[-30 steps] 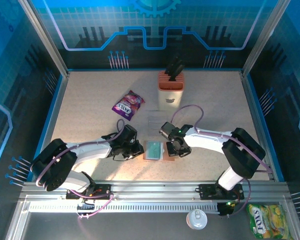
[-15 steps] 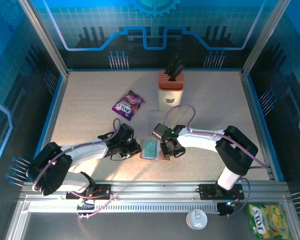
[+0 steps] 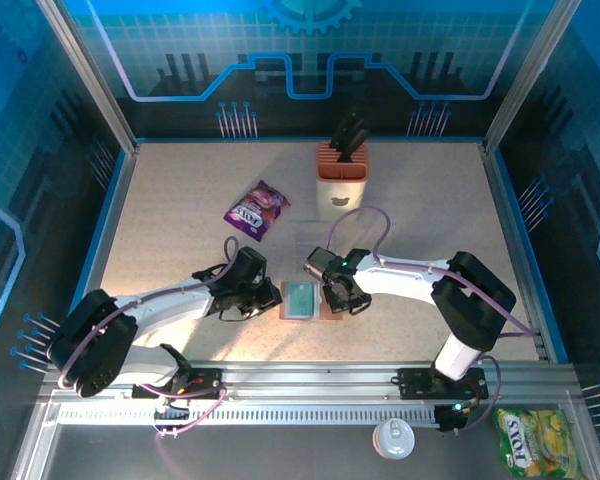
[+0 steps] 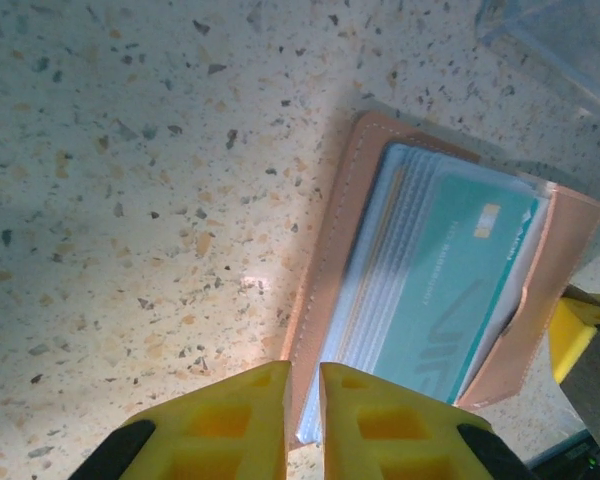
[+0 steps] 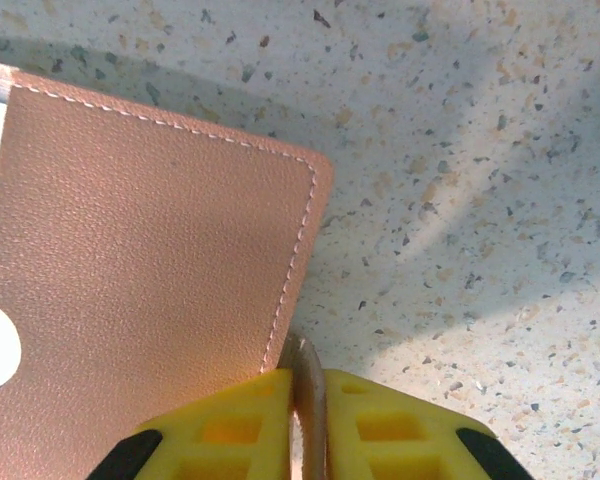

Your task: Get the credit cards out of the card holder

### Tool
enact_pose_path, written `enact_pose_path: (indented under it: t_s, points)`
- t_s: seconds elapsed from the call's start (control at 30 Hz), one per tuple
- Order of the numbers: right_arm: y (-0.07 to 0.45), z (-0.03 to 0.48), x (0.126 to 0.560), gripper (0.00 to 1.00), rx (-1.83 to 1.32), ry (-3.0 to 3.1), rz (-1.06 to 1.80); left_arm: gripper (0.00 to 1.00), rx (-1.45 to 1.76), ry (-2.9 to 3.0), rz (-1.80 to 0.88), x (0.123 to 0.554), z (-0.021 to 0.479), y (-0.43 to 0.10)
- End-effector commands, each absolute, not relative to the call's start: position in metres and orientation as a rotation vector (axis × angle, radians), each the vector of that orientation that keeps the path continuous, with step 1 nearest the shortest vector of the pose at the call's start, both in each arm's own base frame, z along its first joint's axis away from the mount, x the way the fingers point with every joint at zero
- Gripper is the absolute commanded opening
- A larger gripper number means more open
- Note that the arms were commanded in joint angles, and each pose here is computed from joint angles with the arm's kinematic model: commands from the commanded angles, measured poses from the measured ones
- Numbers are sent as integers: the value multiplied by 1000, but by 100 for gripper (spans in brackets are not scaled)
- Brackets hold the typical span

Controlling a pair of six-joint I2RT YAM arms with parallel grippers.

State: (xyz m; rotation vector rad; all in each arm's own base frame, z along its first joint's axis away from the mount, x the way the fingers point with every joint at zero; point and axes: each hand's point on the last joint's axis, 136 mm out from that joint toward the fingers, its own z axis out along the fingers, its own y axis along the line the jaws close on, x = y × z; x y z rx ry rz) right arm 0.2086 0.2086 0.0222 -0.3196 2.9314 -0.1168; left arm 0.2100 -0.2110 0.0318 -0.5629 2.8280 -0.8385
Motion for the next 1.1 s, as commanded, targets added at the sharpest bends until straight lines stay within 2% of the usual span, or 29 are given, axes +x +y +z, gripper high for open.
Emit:
enact_pose_path:
  t_s: [0.0, 0.4, 1.07]
  points:
    - [207, 29, 211, 16, -341, 2906, -156, 15, -525, 2829, -891, 215, 36, -221]
    - [210, 31, 214, 15, -346, 2902, -142, 9, -520, 2801, -970, 220, 36, -231]
    - [191, 24, 210, 13, -310, 2928, -196, 7, -610, 2952, -792, 196, -11, -204]
